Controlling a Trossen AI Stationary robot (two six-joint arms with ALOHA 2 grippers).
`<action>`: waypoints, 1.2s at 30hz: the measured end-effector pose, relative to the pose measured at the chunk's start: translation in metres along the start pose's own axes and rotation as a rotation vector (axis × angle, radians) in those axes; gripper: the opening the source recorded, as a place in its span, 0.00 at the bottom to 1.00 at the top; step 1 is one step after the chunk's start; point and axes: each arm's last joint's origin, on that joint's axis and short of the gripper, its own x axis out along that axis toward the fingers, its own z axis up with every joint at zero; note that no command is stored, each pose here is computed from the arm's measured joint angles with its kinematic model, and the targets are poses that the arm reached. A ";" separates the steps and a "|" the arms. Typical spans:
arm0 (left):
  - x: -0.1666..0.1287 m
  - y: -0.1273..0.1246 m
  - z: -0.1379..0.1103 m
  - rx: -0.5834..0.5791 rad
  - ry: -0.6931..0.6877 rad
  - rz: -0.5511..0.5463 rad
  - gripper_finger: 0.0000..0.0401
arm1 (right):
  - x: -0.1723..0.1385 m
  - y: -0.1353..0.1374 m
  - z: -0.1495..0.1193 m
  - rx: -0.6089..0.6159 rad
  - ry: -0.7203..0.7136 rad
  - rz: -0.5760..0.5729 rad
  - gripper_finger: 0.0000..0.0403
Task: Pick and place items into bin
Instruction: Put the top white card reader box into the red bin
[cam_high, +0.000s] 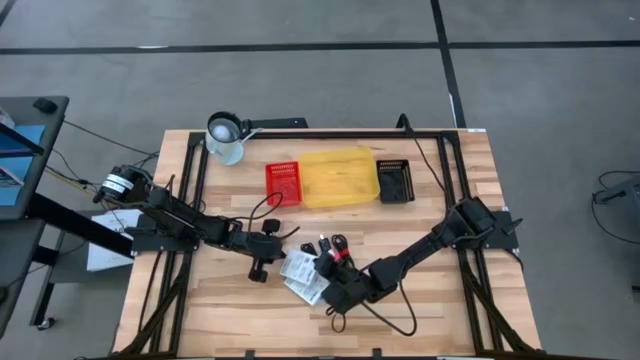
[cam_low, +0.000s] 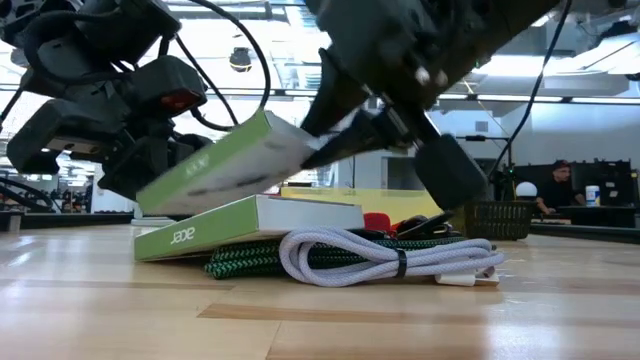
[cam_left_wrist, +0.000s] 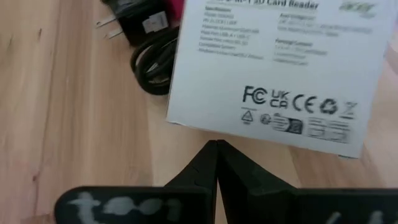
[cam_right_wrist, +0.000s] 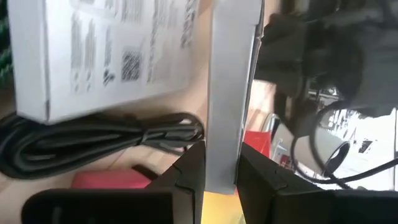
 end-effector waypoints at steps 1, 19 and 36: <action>-0.001 -0.001 0.000 0.015 -0.003 -0.006 0.00 | -0.001 -0.002 0.002 0.001 -0.003 -0.001 0.16; -0.047 -0.016 0.022 0.260 -0.146 0.205 0.20 | -0.027 -0.017 0.015 0.041 0.076 -0.013 0.16; -0.057 -0.022 0.022 0.589 -0.063 0.580 0.30 | -0.055 -0.059 0.015 0.172 0.205 -0.049 0.16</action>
